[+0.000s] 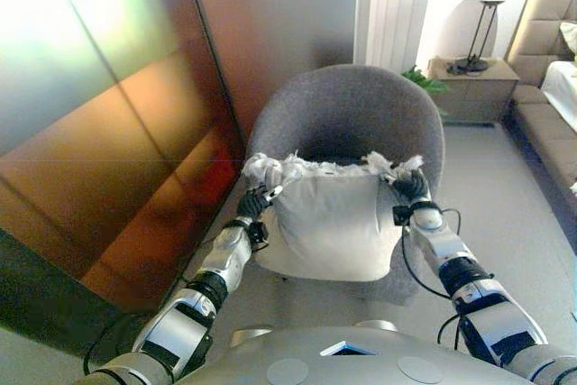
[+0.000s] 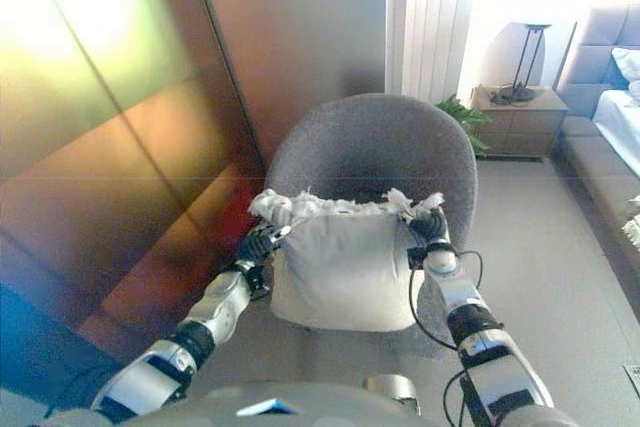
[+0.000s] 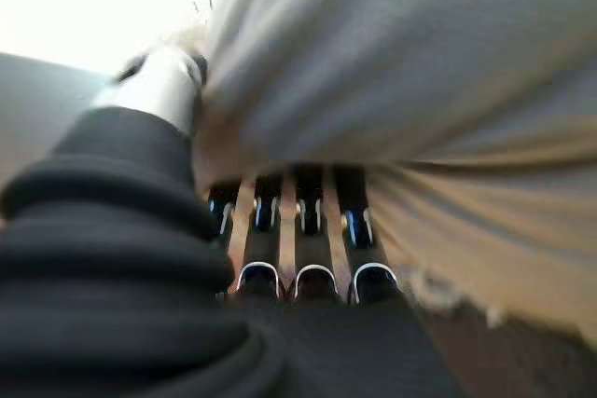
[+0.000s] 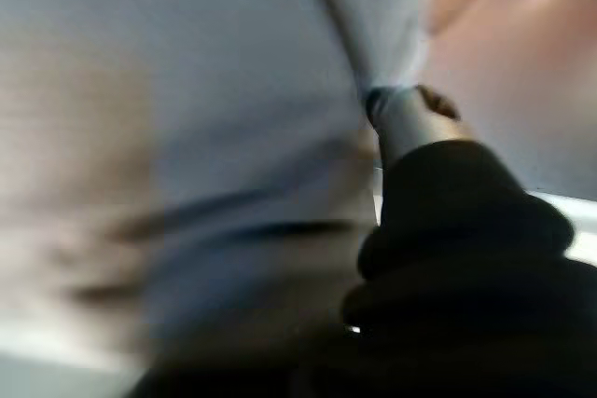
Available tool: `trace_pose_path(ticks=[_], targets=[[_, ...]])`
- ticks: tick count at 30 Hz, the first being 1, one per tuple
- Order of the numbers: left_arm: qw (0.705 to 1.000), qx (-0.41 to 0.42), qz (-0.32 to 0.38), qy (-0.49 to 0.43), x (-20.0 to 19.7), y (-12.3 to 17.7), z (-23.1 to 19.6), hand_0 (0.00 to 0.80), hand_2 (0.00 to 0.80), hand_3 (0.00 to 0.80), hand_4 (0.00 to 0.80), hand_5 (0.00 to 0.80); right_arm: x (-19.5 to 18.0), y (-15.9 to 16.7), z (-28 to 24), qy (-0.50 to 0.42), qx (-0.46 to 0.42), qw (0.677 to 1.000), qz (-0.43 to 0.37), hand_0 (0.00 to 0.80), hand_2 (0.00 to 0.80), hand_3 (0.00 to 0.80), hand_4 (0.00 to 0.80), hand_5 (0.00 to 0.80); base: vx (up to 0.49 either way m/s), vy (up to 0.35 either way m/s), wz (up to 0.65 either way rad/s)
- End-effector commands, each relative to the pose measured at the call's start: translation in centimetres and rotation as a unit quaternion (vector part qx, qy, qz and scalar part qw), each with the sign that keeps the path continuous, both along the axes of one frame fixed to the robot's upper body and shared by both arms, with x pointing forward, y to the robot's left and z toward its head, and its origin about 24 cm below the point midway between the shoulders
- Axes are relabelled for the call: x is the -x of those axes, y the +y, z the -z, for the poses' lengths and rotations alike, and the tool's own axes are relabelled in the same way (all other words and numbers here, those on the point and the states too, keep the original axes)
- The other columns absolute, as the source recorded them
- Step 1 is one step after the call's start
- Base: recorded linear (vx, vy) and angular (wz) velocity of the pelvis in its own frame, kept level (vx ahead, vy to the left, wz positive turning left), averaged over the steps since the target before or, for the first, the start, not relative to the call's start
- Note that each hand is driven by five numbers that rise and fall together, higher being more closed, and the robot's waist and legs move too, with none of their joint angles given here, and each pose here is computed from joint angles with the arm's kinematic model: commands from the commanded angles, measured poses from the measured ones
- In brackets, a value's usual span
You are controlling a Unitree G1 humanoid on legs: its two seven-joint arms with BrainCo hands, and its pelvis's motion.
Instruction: Pick up the cushion and take it to the sofa
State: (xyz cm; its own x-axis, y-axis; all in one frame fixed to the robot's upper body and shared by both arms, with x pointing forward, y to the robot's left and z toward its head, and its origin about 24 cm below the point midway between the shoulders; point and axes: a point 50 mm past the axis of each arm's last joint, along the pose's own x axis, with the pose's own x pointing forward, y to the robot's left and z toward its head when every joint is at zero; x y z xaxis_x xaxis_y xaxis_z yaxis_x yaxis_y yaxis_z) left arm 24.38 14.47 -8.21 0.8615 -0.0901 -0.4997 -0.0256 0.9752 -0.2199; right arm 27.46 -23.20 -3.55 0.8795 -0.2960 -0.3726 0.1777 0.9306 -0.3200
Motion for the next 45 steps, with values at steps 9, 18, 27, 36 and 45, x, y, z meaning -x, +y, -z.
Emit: trace_pose_path(ticks=[9, 18, 27, 36, 45], targets=[[0.995, 0.001, 0.0, -0.1, -4.7, -0.5, -4.3, 0.0, 0.0, 0.0, 0.0, 0.0, -3.5, 0.0, -3.8, -0.075, -0.014, 0.997, -0.01, 0.0, 0.0, 0.0, 0.0, 0.0, -0.004, 0.002, 0.0], [0.995, 0.002, -0.005, -0.099, -4.0, -0.1, -4.0, 0.0, 0.0, 0.0, 0.0, 0.0, -3.2, 0.2, -4.6, -0.097, -0.015, 0.995, -0.028, 0.0, 0.0, 0.0, 0.0, 0.0, -0.047, 0.008, 0.05], [0.988, 0.044, -0.034, -0.146, -2.3, 1.1, -5.1, 0.0, 0.0, 0.0, 0.0, 0.0, -1.2, 1.1, -6.7, -0.157, -0.012, 0.984, -0.083, 0.0, 0.0, 0.0, 0.0, 0.0, -0.145, -0.015, 0.03], [0.99, -0.052, -0.092, 0.097, 10.0, 7.1, 1.7, 0.0, 0.0, 0.0, 0.0, 0.0, 7.8, -0.5, -0.7, 0.002, -0.037, 0.996, -0.075, 0.0, 0.0, 0.0, 0.0, 0.0, -0.245, -0.05, 0.03], [0.922, -0.088, -0.161, 0.341, 20.2, 8.7, 7.1, 0.0, 0.0, 0.0, 0.0, 0.0, 16.8, -0.3, 7.9, 0.261, -0.047, 0.96, -0.086, 0.0, 0.0, 0.0, 0.0, 0.0, -0.247, -0.073, 0.05]])
